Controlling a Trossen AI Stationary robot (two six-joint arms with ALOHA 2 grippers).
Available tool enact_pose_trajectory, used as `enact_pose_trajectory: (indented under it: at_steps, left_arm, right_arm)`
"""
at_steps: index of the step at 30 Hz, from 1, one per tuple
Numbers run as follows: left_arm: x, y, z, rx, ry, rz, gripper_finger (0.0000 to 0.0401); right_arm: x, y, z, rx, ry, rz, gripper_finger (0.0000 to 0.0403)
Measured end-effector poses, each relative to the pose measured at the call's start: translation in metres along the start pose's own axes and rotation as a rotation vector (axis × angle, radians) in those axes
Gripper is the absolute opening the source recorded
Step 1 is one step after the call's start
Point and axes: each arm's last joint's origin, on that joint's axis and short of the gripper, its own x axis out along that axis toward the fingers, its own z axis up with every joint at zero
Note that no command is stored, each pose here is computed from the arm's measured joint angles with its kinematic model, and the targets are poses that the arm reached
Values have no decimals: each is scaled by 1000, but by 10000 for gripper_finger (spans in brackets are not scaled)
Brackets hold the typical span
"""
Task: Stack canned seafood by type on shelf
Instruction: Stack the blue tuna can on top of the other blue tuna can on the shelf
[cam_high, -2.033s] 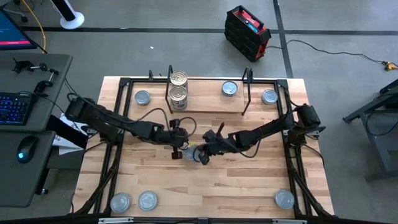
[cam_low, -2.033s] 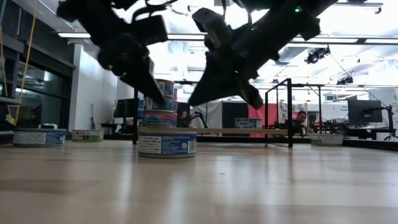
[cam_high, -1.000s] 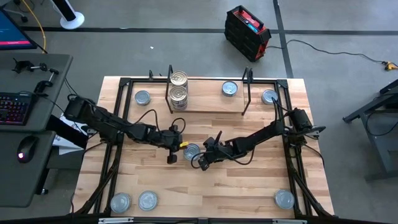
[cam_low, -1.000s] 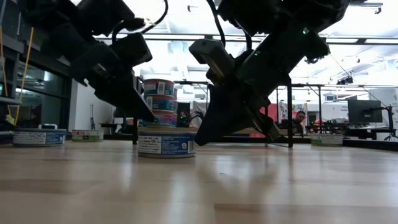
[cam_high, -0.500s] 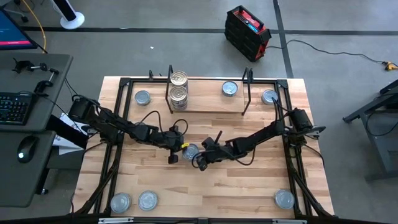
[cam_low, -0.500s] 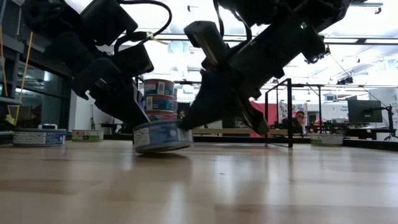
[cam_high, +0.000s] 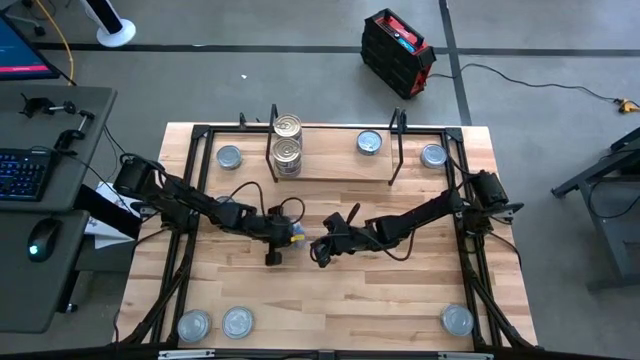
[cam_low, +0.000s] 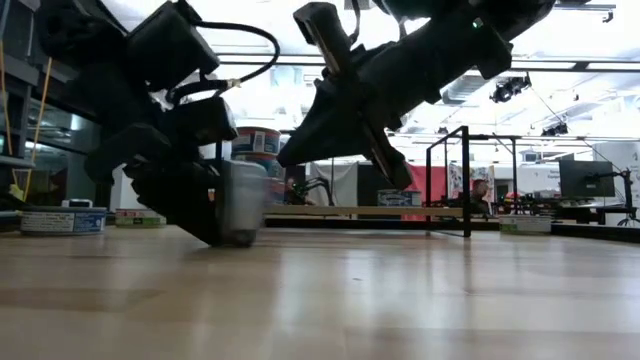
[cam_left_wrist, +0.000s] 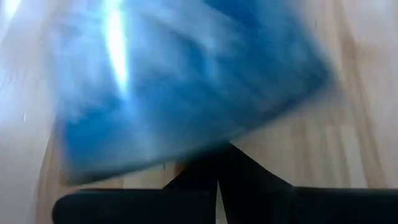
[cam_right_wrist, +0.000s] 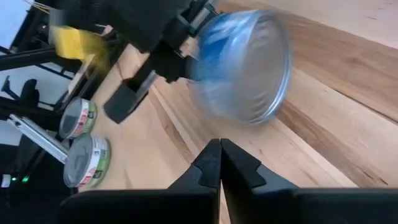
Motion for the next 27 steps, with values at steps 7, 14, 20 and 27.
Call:
enact_pose_trajectory:
  at_steps: [7,14,20,27]
  left_arm:
    - [0,0,0,-22,5,7,1]
    - [-5,-4,0,-73,5,-1,1]
    - [-47,-15,9,-124,-43,-65,1]
    - [-113,-34,15,-265,-267,-70,1]
  right_arm:
    - [1,-2,6,5,-23,11,0]
    - [-4,2,9,-48,-13,24,0]
    - [-23,16,37,-174,-58,76,0]
    - [-22,41,92,-515,77,-62,35]
